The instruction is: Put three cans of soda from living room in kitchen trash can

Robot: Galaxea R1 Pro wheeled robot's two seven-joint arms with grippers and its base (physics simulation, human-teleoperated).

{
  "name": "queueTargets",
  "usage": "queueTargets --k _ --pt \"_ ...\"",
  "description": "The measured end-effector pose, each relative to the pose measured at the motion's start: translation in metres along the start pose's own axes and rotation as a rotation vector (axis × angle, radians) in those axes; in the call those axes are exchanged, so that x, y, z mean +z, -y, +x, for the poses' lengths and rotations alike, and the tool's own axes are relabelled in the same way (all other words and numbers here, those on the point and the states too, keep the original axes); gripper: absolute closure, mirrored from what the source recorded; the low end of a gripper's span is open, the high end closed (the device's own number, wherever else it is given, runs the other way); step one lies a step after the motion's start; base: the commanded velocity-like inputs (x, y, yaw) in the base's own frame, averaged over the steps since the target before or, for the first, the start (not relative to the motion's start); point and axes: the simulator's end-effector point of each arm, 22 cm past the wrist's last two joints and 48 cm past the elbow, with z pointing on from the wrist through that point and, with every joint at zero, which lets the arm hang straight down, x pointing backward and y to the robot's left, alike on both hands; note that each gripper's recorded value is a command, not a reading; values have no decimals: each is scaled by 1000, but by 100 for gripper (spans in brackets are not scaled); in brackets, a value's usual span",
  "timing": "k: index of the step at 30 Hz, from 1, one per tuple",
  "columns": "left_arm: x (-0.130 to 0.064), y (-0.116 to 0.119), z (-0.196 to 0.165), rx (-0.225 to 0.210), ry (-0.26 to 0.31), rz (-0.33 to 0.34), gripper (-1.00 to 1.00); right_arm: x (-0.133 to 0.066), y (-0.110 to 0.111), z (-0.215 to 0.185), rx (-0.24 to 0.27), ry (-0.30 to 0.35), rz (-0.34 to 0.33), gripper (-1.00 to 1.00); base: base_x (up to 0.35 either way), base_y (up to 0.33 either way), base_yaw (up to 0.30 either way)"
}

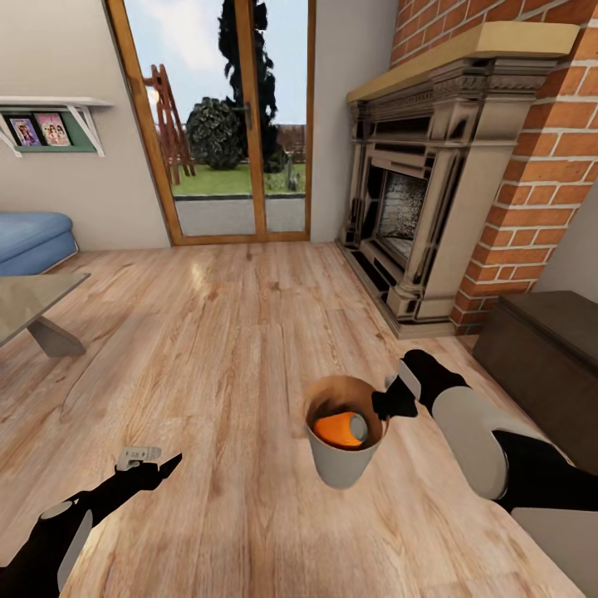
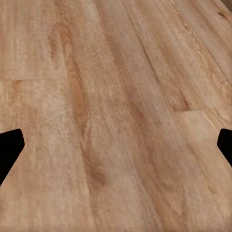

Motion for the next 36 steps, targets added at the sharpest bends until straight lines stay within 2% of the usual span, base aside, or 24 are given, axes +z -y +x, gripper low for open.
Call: queueTargets --k 4,8,14,21,27,33,36 --pt "0 0 0 0 0 0 -100 10 23 19 25 -55 19 100 0 0 0" --pt "0 0 0 0 0 0 -100 16 42 34 -15 -97 91 100 0 0 0" --pt "0 0 0 0 0 0 -100 17 35 36 35 -100 31 100 0 0 0" --pt "5 -3 18 -10 -32 -4 -100 33 51 43 4 -134 88 100 0 0 0" --pt "9 -6 31 -16 -56 -7 -100 48 43 47 39 -153 43 100 0 0 0" --pt "10 -7 35 -19 -63 -7 -100 51 51 50 15 -163 79 100 0 0 0" --pt "10 -7 35 -19 -63 -7 -100 52 48 49 23 -162 67 100 0 0 0"
